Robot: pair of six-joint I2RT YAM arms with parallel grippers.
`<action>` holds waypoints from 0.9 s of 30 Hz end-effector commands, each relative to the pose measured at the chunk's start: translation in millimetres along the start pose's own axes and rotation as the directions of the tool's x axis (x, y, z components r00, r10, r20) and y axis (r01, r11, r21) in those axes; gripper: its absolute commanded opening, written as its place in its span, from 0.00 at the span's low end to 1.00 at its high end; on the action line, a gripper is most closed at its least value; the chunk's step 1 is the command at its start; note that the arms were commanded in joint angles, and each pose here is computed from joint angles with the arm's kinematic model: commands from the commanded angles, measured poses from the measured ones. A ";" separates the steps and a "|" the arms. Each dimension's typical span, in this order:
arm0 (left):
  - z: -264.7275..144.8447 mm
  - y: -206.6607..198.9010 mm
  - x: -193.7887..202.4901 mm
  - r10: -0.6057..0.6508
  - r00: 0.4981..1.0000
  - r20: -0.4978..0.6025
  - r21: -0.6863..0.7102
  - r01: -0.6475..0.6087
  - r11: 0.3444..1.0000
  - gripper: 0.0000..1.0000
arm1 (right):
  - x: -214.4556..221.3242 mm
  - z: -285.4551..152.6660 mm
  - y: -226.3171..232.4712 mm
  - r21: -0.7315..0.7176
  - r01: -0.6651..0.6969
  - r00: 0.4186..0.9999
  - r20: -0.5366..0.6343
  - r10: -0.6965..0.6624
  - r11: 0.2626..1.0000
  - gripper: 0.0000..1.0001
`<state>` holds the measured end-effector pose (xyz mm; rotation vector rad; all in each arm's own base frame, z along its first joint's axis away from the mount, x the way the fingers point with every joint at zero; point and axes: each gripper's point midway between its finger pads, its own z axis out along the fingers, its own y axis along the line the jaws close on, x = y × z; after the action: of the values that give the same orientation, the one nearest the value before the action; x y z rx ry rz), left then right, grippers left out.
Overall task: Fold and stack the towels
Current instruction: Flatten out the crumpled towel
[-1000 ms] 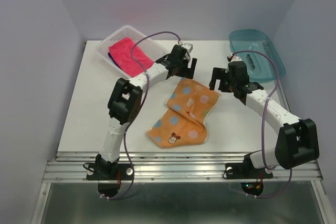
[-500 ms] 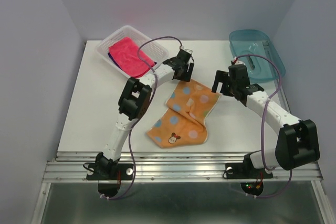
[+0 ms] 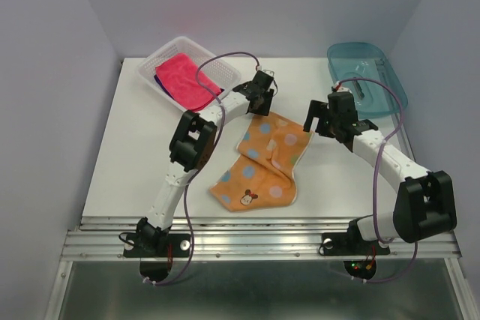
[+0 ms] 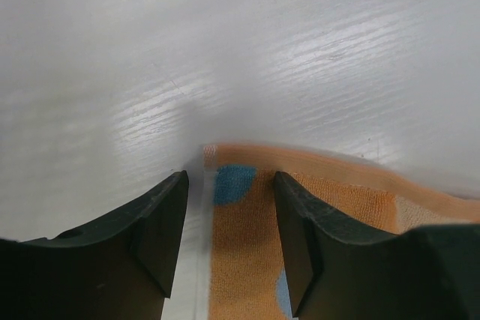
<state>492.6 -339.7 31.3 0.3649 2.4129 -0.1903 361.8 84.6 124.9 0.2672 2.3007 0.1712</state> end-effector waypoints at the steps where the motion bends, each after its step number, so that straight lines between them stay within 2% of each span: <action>1: -0.6 -0.4 -15.2 -0.007 1.000 0.028 0.017 0.006 1.000 0.60 | 9.0 6.7 -5.0 0.005 0.001 1.000 -0.021 0.000 1.000 1.00; 10: -2.8 10.0 -27.7 -0.018 0.999 0.052 0.056 0.015 0.998 0.57 | 9.9 11.5 -1.2 -0.014 -0.002 0.999 -0.035 0.001 1.000 1.00; 13: -0.3 0.4 -25.2 -0.012 0.999 0.045 0.111 0.007 0.994 0.52 | 10.3 15.3 0.8 -0.023 -0.004 0.999 -0.039 0.004 1.000 1.00; 16: 6.3 1.2 -16.3 -0.004 1.000 0.024 0.109 0.001 0.994 0.46 | 10.5 21.0 1.6 -0.021 0.000 0.999 -0.051 -0.001 1.000 1.00; 18: 8.1 2.5 -13.8 0.002 1.000 0.020 0.103 -0.004 0.995 0.40 | 10.9 24.2 1.3 -0.018 0.000 0.998 -0.055 -0.001 1.000 1.00; 20: 9.5 3.6 -13.0 0.002 1.000 0.019 0.096 -0.003 0.995 0.29 | 11.2 30.2 -0.1 -0.012 -0.006 0.998 -0.062 0.006 1.000 1.00; 22: 10.6 3.6 -12.7 0.005 1.000 0.020 0.096 -0.007 0.995 0.17 | 13.3 35.9 -3.0 0.005 -0.007 0.997 -0.075 0.008 1.000 1.00; 23: 11.7 2.5 -10.3 0.015 1.000 0.017 0.092 -0.016 0.996 0.03 | 8.6 37.3 -4.1 0.018 -0.004 0.998 -0.064 0.005 1.000 1.00; 24: 11.2 2.5 -11.4 0.015 1.000 0.023 0.083 -0.017 0.996 0.00 | 7.6 39.3 -5.8 0.027 0.001 0.998 -0.063 0.001 1.000 1.00; 27: 13.7 9.2 -6.5 0.020 0.999 0.025 0.024 -0.020 1.000 0.00 | -2.8 50.7 -14.4 0.079 0.015 0.999 -0.048 -0.011 0.997 1.00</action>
<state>511.5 -340.6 35.3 0.3856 2.3700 -0.2966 362.8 82.4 64.8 0.2740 2.4682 0.1388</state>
